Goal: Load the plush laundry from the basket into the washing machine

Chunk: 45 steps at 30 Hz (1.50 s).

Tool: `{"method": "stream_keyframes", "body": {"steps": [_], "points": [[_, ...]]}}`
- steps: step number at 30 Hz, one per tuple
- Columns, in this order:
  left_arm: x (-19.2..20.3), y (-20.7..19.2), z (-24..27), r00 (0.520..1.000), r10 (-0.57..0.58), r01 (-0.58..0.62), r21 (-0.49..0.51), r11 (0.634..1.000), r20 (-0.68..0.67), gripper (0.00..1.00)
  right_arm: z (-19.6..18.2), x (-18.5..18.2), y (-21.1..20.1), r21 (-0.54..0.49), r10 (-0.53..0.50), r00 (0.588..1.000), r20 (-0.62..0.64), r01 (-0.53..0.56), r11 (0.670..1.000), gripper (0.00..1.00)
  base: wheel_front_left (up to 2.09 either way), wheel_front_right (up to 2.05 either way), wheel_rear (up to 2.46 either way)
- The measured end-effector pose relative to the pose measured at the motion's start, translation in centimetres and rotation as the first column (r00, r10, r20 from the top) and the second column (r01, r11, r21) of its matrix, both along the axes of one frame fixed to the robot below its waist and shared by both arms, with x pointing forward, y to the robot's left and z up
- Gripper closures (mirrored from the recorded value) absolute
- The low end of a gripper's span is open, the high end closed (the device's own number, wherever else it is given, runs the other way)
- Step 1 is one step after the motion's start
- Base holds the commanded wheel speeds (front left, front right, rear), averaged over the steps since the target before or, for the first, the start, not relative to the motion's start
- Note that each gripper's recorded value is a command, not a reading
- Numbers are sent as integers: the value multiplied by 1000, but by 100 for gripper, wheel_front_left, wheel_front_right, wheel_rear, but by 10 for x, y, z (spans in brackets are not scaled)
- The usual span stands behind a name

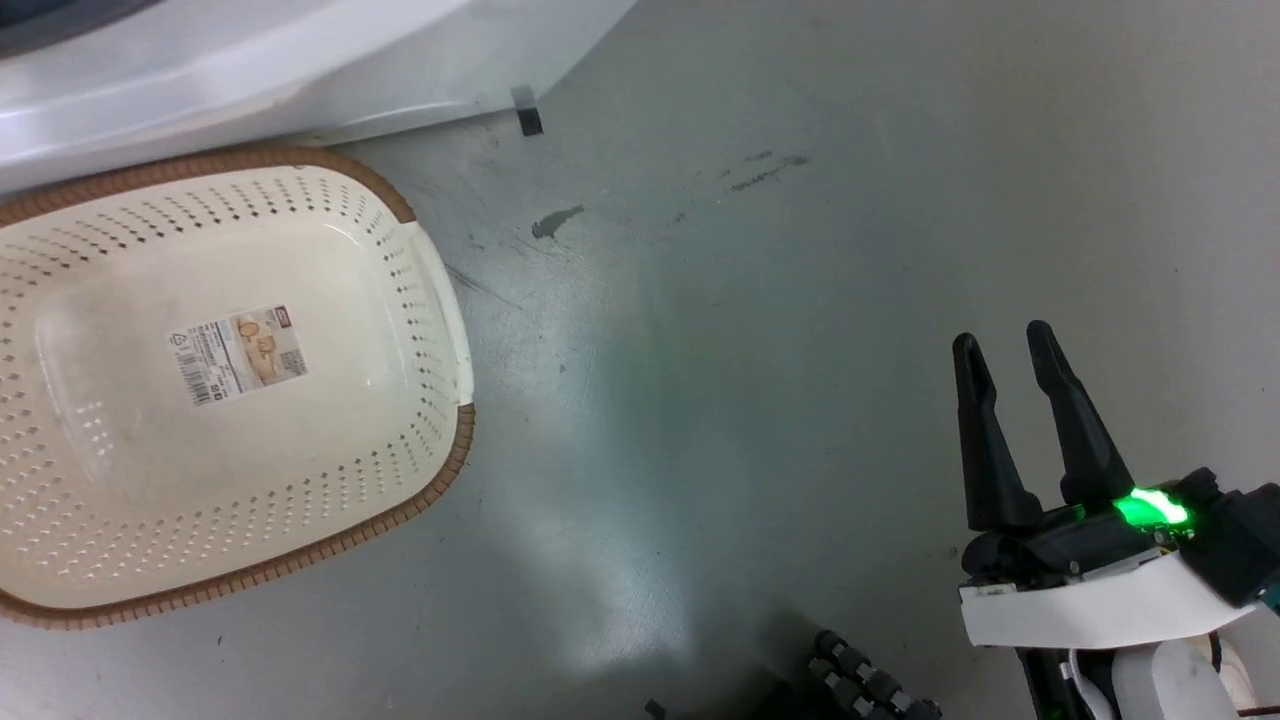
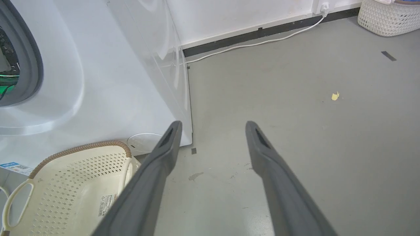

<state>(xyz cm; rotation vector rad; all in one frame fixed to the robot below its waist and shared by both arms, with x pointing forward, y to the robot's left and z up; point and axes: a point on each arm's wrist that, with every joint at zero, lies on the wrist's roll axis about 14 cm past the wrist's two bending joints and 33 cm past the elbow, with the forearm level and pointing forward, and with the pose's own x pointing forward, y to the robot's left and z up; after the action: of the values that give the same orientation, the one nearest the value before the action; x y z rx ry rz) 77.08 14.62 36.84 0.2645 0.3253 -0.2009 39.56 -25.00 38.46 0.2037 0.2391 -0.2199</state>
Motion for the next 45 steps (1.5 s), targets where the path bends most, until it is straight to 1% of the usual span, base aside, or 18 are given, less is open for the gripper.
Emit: {"method": "stream_keyframes", "body": {"steps": [6,7,8,9,13,17,21,24,28,31,33,36,39,41,45], "points": [[-3,-4,-20,998,-25,27,46,999,-61,100,-3,2,2,8,4,1000,-4,-4,1000,0,0,0,0],[-4,-5,-21,997,-29,32,46,998,-65,92,-2,3,2,8,6,1000,1,-6,1000,0,0,0,0],[-5,-4,-21,997,-32,35,49,998,-67,20,-1,4,3,7,9,1000,7,-9,1000,0,0,0,0],[-6,-5,-20,997,-39,42,47,998,-66,0,1,6,3,5,12,1000,15,-12,1000,0,0,0,0],[-14,-6,-7,999,-48,48,15,999,-25,0,14,9,1,-20,19,999,49,-19,1000,0,0,0,0],[-34,-17,7,997,-76,77,-39,996,23,0,32,12,1,-55,36,995,97,-31,998,0,0,0,0],[-66,-31,24,992,-100,109,-109,988,78,0,55,11,2,-90,55,987,154,-42,995,0,0,0,0],[-92,-37,42,989,-95,114,-174,978,117,0,73,8,8,-110,82,977,196,-61,992,0,0,0,0],[-128,-43,73,981,-94,132,-226,965,172,0,97,3,18,-132,118,960,255,-87,987,0,0,0,0],[-157,-50,104,968,-89,156,-281,947,236,0,113,-3,27,-146,146,944,297,-106,984,0,0,0,0],[-177,-49,130,952,-67,168,-328,929,298,0,124,-7,32,-151,159,932,325,-115,982,0,0,0,0],[-214,-44,151,937,-35,175,-381,908,347,0,138,-14,38,-151,174,915,365,-126,980,0,0,0,0],[-250,-30,166,920,13,158,-399,903,393,0,150,-20,45,-146,191,897,398,-144,979,0,0,0,0],[-273,-20,172,909,44,135,-392,910,415,0,154,-23,53,-144,209,887,412,-163,976,0,0,0,0],[-317,-2,165,911,126,64,-438,897,392,0,160,-29,65,-155,244,871,426,-196,968,0,0,0,0]]}}
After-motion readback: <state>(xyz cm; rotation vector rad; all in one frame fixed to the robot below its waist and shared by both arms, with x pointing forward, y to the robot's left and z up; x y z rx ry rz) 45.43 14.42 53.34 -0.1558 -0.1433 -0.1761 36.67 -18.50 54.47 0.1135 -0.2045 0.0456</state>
